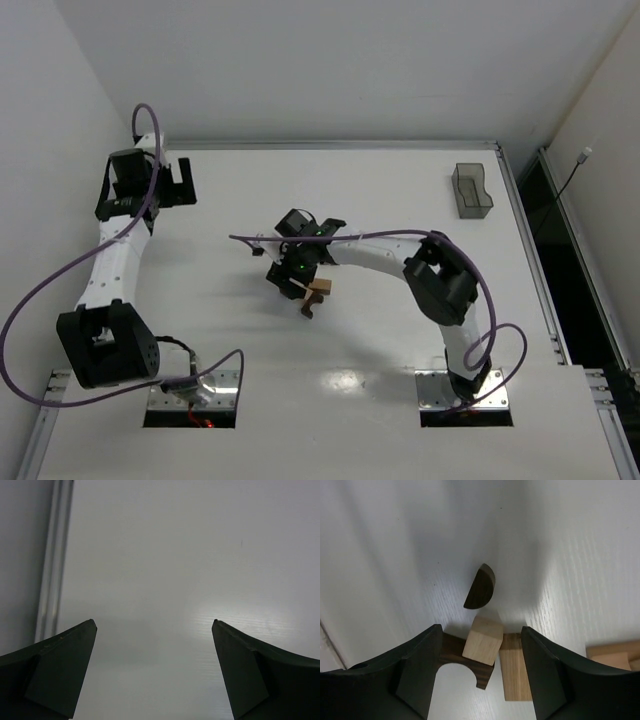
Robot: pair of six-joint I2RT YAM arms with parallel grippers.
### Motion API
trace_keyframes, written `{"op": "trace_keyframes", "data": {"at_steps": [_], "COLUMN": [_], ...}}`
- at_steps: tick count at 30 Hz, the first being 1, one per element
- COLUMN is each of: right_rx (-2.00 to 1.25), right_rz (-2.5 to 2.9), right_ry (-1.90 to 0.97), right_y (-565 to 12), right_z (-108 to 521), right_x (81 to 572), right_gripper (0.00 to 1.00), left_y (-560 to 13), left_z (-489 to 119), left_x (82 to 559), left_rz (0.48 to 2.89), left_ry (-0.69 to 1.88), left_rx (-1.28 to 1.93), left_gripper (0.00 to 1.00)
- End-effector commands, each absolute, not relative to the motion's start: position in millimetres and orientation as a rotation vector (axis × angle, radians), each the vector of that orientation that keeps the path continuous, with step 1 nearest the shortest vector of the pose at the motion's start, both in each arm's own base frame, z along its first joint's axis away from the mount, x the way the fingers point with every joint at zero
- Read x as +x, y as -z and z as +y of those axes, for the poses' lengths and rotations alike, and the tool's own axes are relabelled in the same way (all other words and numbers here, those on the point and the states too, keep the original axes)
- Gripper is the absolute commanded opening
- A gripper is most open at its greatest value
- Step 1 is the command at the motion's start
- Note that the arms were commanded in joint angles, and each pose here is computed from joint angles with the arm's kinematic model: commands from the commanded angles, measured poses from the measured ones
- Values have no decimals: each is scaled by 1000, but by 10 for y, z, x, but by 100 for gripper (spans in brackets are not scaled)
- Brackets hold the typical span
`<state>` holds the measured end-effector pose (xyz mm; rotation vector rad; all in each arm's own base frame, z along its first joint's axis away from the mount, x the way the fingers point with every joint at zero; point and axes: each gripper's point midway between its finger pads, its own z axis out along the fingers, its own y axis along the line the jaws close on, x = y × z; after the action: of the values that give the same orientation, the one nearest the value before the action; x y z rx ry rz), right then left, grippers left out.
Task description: Build the wood block tower
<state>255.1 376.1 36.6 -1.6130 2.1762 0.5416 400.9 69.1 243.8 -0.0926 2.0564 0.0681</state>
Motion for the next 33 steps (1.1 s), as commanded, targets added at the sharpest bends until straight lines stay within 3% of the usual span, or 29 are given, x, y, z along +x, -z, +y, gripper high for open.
{"op": "trace_keyframes", "data": {"at_steps": [1, 14, 33], "right_rx": [-1611, -1591, -1545], "right_rz": [2218, 2355, 2320], "right_ry": [-570, -514, -458], "right_y": [-297, 100, -103], "right_z": [3876, 3602, 3530], "right_x": [2466, 2401, 2458], "right_gripper": [60, 53, 48], "left_y": [-2278, -2334, -2212], "left_z": [618, 639, 595], "left_x": [3996, 4034, 4100], "left_rz": [2086, 2076, 2107], "left_ry": [-10, -14, 29], "left_rx": [-132, -95, -91], "left_gripper": [100, 100, 100]}}
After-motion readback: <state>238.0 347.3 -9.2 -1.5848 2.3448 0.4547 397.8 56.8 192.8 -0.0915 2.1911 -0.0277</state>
